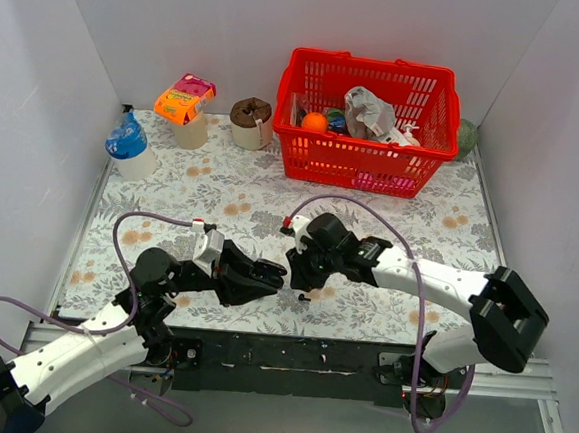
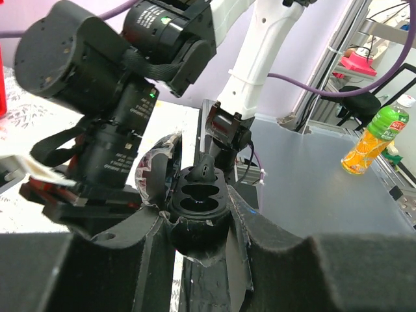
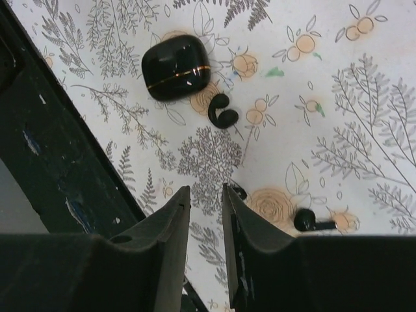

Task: Insert the wireless bluetooth earbuds into the charging case
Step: Place the earbud in the charging case, then pick up the earbud from the center of the board.

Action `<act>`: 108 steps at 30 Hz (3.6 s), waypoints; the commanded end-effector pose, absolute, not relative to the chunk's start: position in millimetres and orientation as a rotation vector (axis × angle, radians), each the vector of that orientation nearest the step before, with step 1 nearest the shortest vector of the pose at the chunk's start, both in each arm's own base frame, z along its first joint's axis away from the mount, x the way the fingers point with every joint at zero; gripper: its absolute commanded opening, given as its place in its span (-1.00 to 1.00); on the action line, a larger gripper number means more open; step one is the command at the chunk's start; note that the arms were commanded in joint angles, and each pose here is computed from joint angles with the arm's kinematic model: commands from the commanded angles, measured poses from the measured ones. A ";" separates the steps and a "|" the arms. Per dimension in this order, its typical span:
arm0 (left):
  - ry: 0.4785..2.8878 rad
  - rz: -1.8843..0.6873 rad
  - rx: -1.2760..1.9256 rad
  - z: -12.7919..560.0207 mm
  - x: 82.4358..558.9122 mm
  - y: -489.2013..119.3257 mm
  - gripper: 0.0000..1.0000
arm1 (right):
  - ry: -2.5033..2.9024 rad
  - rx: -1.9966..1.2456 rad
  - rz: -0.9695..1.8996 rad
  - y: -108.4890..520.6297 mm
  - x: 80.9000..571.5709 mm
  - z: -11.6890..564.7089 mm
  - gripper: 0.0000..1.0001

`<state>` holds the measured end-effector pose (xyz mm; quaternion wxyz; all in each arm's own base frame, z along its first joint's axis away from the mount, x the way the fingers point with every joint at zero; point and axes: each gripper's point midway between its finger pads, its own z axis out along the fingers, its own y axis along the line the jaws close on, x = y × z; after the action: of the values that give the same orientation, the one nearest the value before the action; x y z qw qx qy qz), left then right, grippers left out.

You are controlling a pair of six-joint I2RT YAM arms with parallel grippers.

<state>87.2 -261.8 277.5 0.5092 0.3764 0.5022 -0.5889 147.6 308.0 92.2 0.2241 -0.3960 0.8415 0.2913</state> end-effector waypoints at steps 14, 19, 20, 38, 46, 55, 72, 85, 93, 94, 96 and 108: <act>1.272 -1.375 0.882 263.8 87.4 -252.9 -1.00 | 2.224 -1.288 0.996 377.8 157.4 72.2 -0.14; 1.278 -1.374 0.886 261.0 87.4 -253.0 -1.00 | 2.252 -1.293 0.967 377.5 159.6 59.2 -0.14; 1.278 -1.374 0.889 260.2 87.0 -253.1 -1.00 | 2.252 -1.293 0.965 377.9 160.2 58.6 -0.14; 1.286 -1.371 0.882 259.0 88.8 -253.5 -1.00 | 2.319 -1.241 0.769 358.8 175.5 32.7 -0.13; 1.289 -1.372 0.880 259.0 89.6 -254.1 -1.00 | 2.334 -1.225 0.700 350.2 180.2 27.0 -0.13; 1.292 -1.372 0.878 259.7 90.8 -255.0 -1.00 | 2.338 -1.201 0.651 345.1 185.5 25.2 -0.33; 1.296 -1.386 0.867 257.9 91.3 -256.3 -1.00 | 2.317 -1.159 0.680 348.2 188.4 38.1 -0.25; 1.301 -1.394 0.861 255.9 89.8 -255.3 -1.00 | 2.324 -1.086 0.765 352.4 194.9 45.7 -0.40; 1.297 -1.398 0.865 255.9 89.5 -256.0 -1.00 | 2.332 -1.073 0.793 353.0 197.2 46.8 -0.58; 1.298 -1.399 0.864 255.5 89.5 -256.0 -1.00 | 2.333 -1.073 0.793 353.0 197.3 46.1 -0.61; 1.298 -1.400 0.865 255.5 89.2 -256.0 -1.00 | 2.332 -1.072 0.795 352.6 197.4 46.0 -0.75; 1.334 -1.330 0.807 255.6 106.1 -256.1 -1.00 | 2.163 -0.985 0.768 302.6 182.4 136.1 -0.97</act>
<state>93.3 -256.3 252.2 0.4980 0.3516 0.5483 -0.5725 188.2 319.8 78.8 0.2567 -0.3705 0.8489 0.2760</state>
